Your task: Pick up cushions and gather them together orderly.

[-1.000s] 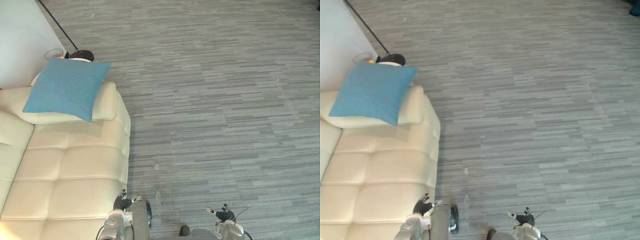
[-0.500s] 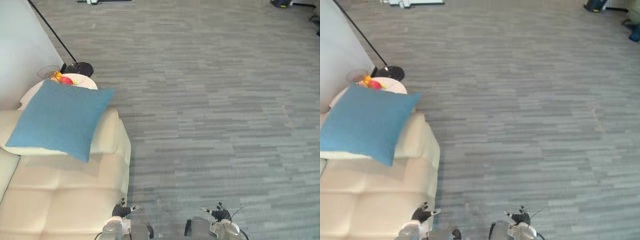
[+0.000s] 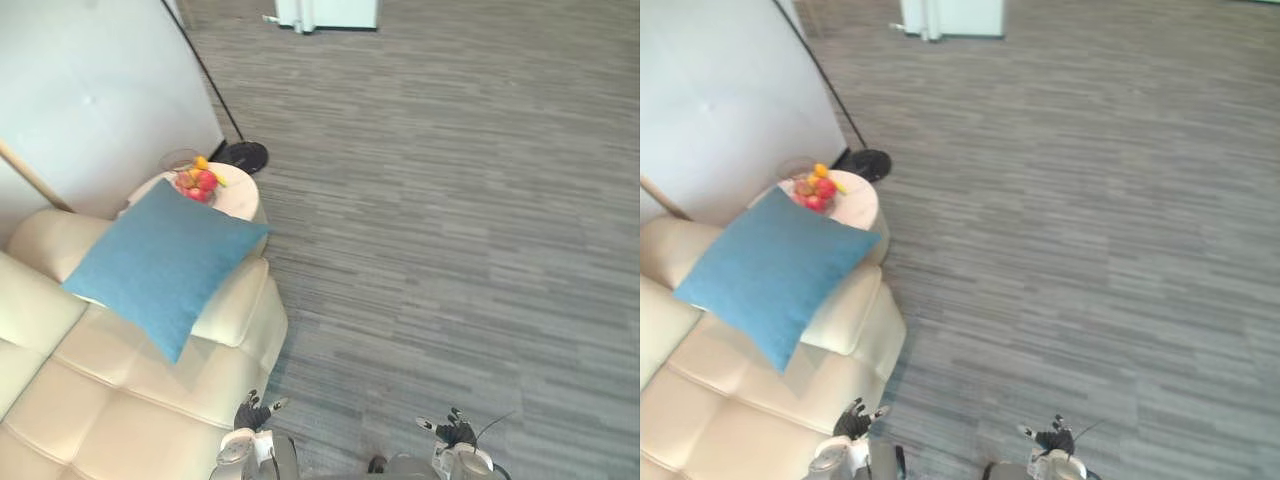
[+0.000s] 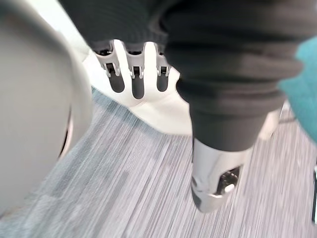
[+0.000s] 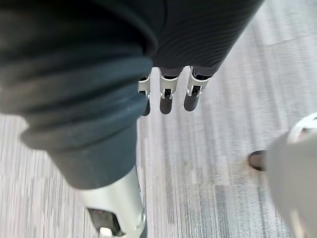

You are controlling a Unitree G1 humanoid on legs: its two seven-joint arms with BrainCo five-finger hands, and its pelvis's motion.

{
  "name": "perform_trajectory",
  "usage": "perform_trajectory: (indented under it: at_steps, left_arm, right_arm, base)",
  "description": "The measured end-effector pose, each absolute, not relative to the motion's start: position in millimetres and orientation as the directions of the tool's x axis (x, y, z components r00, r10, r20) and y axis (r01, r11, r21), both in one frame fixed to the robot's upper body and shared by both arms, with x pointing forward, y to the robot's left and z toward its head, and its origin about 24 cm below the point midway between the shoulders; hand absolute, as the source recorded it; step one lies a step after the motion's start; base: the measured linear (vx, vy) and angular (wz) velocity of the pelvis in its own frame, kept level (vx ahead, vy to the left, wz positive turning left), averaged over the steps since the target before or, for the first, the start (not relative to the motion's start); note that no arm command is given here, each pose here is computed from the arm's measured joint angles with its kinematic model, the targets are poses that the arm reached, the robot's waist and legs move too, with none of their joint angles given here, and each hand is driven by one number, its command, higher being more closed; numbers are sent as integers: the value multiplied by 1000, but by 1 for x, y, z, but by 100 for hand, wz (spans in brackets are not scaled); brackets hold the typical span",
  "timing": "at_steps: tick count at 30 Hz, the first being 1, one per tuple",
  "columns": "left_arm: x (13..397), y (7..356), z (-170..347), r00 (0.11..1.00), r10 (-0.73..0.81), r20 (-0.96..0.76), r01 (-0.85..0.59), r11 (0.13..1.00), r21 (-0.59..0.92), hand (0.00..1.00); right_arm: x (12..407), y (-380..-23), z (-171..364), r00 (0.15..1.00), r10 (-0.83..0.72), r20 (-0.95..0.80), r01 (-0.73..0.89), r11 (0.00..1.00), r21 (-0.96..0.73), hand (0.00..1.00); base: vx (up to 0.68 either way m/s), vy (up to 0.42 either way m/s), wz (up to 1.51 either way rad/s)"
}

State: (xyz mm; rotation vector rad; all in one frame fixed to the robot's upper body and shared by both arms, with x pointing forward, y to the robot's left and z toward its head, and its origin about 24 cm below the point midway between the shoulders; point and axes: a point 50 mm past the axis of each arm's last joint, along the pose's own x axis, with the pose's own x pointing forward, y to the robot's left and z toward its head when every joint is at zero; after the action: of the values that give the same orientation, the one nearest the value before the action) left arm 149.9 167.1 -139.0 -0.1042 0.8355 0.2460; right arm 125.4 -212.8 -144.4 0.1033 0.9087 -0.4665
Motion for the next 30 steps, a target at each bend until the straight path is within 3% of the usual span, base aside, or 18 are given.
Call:
perform_trajectory:
  at_steps: [5, 14, 22, 30]
  left_arm:
    - [152, 169, -140, 646, 148, -749, -182, 983, 37, 0]
    - [128, 184, -150, 574, 163, -803, -140, 985, 101, 0]
    - [130, 181, -148, 581, 187, -793, -219, 973, 69, 0]
    - [132, 165, -147, 597, 167, -785, -258, 966, 9, 0]
  right_arm:
    - [126, -217, -146, 500, -354, -790, 450, 886, -112, 0]
    - [126, -211, -147, 511, -326, -796, 423, 901, -97, 0]
    - [111, -196, -153, 492, -286, -822, 404, 912, -75, 0]
    - [121, -198, -146, 540, -302, -786, 416, 907, -62, 0]
  base:
    - [412, 114, 62]
    - [393, 78, 59]
    - [220, -233, 120]
    - [148, -233, 87]
